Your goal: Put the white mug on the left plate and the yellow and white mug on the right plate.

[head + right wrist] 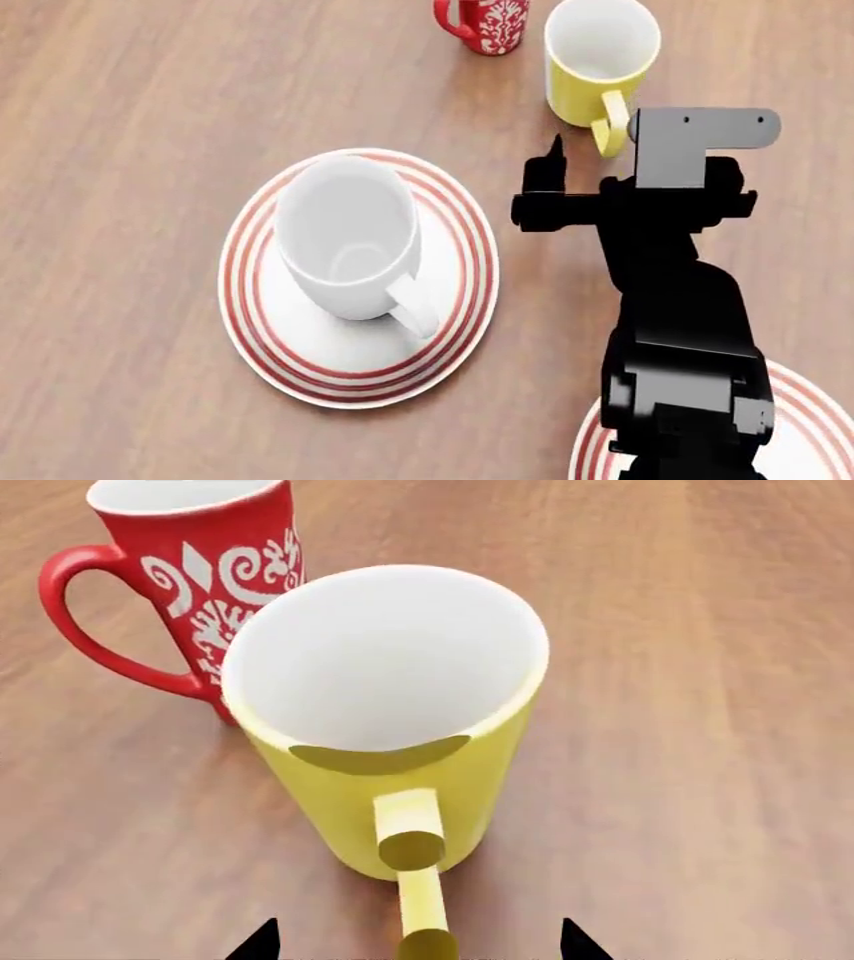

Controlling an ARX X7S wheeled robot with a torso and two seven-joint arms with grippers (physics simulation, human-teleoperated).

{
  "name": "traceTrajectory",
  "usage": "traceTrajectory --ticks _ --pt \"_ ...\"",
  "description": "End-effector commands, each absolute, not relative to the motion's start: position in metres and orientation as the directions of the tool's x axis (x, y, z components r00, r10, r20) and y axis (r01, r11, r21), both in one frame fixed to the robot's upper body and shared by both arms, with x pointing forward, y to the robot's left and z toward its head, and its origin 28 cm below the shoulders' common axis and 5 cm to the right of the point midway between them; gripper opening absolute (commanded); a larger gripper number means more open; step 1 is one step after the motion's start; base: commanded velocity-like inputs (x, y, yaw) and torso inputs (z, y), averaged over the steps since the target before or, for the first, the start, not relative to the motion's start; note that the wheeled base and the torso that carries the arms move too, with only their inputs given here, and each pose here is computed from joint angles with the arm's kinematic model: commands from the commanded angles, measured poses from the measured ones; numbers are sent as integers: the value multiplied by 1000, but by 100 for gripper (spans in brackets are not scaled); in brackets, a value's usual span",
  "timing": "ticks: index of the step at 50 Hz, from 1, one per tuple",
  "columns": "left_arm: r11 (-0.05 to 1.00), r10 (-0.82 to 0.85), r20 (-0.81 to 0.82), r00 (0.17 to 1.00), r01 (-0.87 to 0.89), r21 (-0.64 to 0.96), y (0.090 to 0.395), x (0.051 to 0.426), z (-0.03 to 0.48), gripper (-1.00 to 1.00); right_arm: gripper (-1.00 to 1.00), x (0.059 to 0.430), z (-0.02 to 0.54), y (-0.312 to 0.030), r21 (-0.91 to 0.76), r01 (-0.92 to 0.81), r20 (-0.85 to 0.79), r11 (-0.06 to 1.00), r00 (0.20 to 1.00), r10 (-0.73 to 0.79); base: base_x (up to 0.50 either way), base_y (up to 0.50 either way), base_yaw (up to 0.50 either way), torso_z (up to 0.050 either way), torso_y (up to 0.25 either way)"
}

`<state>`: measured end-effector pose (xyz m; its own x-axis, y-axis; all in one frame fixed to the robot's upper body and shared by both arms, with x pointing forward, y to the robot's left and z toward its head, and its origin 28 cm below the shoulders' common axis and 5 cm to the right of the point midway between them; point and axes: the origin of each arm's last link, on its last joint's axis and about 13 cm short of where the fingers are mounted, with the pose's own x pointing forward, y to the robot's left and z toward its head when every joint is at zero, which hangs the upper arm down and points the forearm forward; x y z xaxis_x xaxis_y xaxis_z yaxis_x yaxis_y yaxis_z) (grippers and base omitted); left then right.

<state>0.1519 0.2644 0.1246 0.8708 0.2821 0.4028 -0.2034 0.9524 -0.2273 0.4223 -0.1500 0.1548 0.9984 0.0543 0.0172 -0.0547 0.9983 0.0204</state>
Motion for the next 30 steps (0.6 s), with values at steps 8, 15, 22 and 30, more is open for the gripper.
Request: traceTrajectory --ticks 8,15,22,30 --pt "948 290 397 871 -206 -241 265 152 125 100 -100 421 152 -150 33 -63 33 997 998 62 0 0 0 0 0" --pt "949 289 398 871 -205 -240 265 152 125 100 -100 420 149 -153 31 -48 56 998 997 46 0 0 0 0 0" --pt "949 288 396 872 -204 -240 265 153 125 100 -100 419 149 -156 12 -27 169 1000 985 25 0 0 0 0 0" --pt "949 288 391 874 -206 -239 264 154 125 100 -100 405 152 -164 24 4 291 1000 957 -11 0 0 0 0 0"
